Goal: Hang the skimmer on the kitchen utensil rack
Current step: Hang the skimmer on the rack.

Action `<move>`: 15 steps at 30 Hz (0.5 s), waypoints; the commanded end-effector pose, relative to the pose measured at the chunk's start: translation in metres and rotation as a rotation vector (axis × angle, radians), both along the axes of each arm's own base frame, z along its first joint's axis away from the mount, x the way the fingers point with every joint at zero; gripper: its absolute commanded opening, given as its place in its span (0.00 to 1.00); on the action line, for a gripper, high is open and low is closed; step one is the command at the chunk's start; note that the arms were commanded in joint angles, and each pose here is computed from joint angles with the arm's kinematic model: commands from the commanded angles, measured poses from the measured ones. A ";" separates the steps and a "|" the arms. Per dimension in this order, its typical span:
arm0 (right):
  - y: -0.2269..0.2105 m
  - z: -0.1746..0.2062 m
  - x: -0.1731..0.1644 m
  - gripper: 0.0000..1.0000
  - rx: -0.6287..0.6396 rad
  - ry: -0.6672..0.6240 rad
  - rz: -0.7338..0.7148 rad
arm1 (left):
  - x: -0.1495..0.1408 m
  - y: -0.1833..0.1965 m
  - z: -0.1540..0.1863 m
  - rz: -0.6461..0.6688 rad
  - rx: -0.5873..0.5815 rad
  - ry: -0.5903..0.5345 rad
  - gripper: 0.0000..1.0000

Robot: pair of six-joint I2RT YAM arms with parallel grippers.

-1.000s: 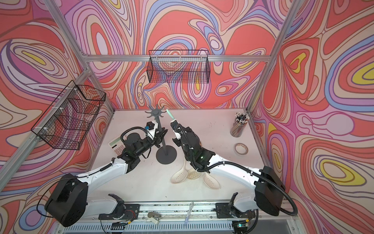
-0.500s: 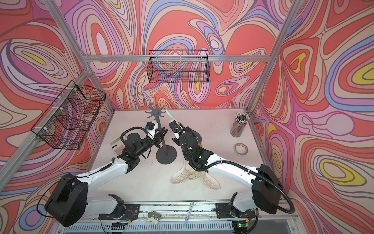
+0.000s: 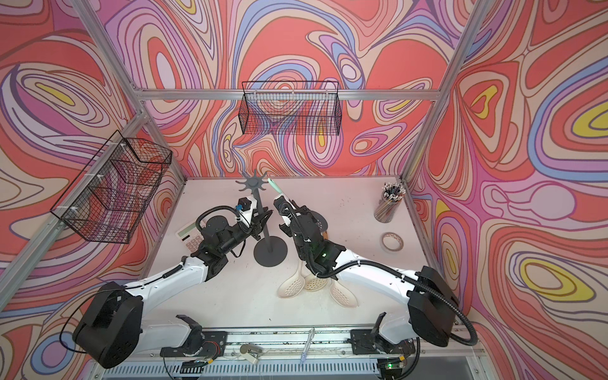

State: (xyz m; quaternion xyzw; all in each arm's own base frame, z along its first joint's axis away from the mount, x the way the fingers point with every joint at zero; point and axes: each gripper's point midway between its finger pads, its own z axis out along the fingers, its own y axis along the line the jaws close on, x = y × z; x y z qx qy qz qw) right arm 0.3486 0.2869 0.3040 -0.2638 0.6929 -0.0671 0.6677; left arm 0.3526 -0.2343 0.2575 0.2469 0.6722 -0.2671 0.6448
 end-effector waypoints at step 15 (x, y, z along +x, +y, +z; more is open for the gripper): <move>0.021 -0.020 -0.004 0.00 -0.015 0.021 0.013 | -0.004 -0.004 -0.004 -0.015 0.001 0.025 0.10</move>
